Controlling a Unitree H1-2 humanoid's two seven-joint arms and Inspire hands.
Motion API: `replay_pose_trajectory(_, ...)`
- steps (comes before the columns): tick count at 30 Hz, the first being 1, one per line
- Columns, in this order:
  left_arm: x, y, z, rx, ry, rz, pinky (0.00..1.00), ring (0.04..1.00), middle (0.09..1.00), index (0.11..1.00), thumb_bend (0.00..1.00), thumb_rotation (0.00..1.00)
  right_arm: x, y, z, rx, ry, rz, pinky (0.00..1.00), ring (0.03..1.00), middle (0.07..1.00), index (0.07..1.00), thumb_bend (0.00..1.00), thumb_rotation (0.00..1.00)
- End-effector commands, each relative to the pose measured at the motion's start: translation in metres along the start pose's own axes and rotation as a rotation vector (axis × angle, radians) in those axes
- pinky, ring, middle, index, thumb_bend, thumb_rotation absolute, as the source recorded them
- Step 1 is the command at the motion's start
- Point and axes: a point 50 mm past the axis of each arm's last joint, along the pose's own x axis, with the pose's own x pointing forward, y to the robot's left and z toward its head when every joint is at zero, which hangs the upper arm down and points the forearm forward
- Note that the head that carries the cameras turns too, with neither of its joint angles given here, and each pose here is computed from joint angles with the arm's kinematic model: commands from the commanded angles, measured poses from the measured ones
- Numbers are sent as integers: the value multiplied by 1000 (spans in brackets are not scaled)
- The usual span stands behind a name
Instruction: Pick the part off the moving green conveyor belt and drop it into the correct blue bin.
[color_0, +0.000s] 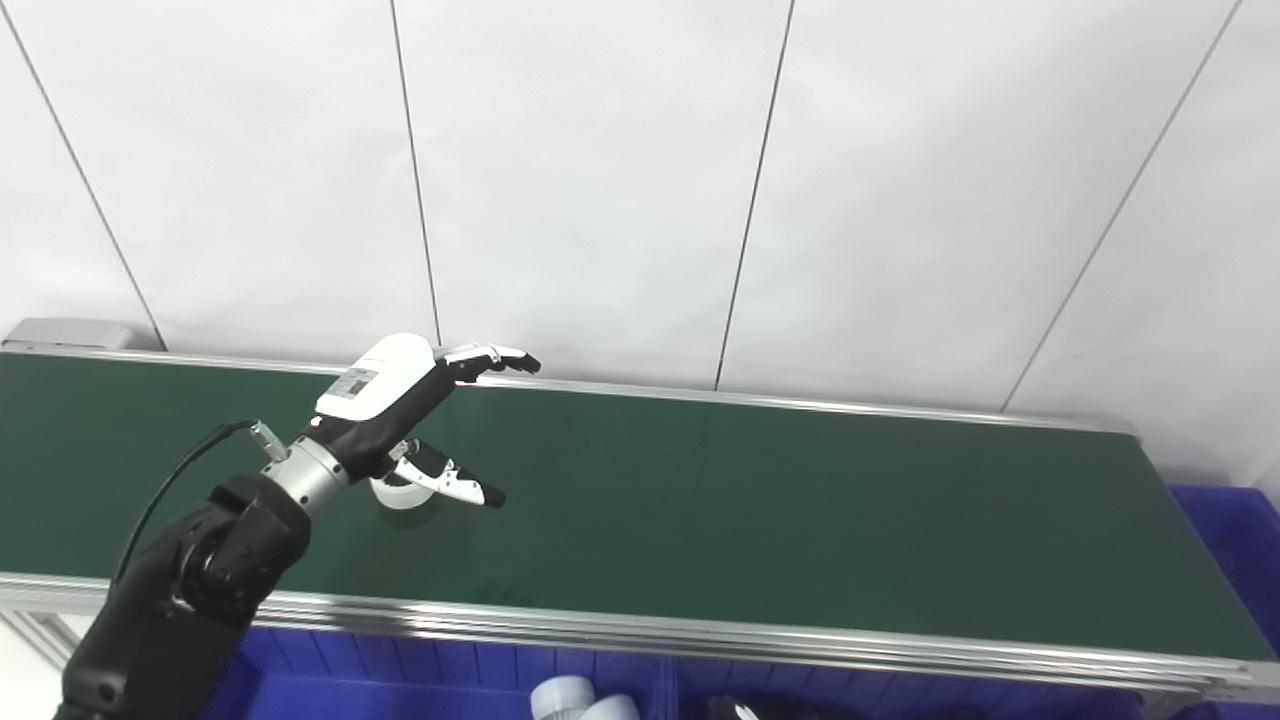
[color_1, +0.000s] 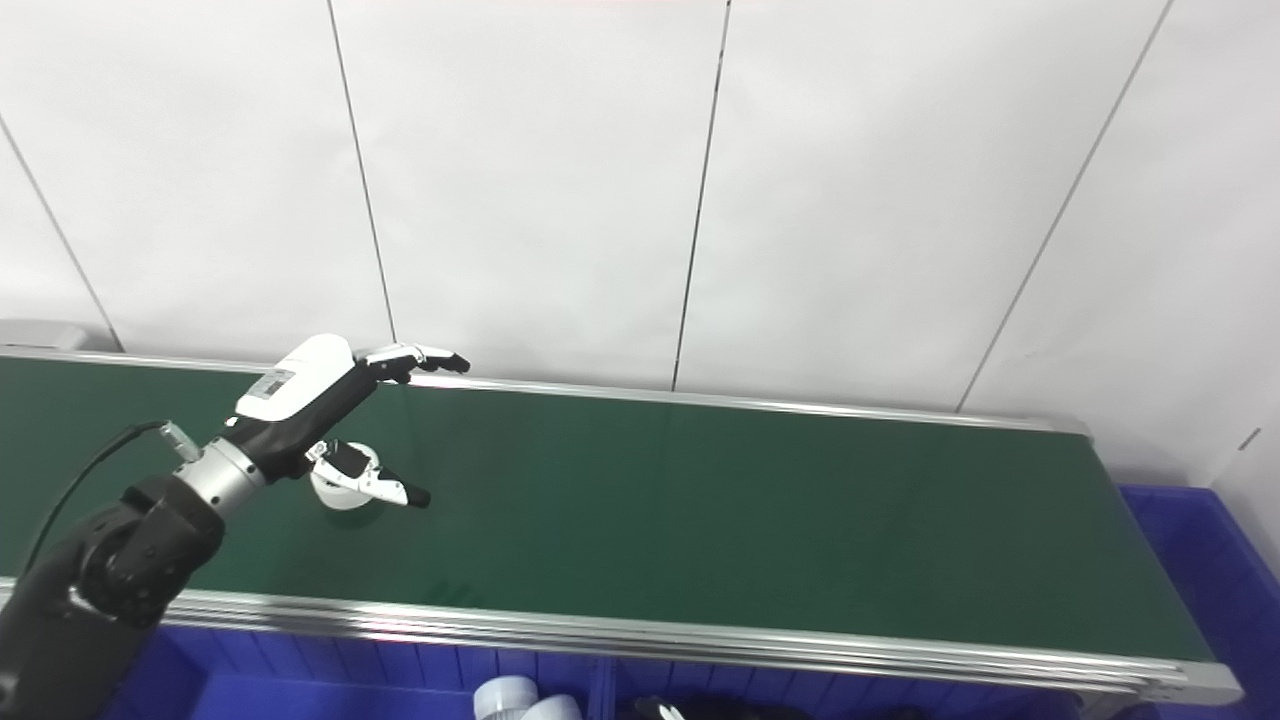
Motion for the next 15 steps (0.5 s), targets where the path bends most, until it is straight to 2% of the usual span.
replay_pose_trajectory(1,14,32,-2,72,-46,75,697,806,830,815,945,143,0,-2,7,7,-72,-31,901,945,966,939,253,871)
replay_pose_trajectory(3,15,31,-9,92,-29,58,703,810,832,820,960,123,-1,-2,7,4,-71,-34,899,943,964,935,245,859)
replay_pose_trajectory(9,18,27,-21,107,9,-1,725,833,854,839,956,156,-2,-1,7,-2,-70,-31,887,940,965,938,252,877)
replay_pose_trajectory(15,27,21,-30,145,85,-95,747,871,888,870,961,146,-1,0,6,-3,-68,-24,868,931,966,940,257,889)
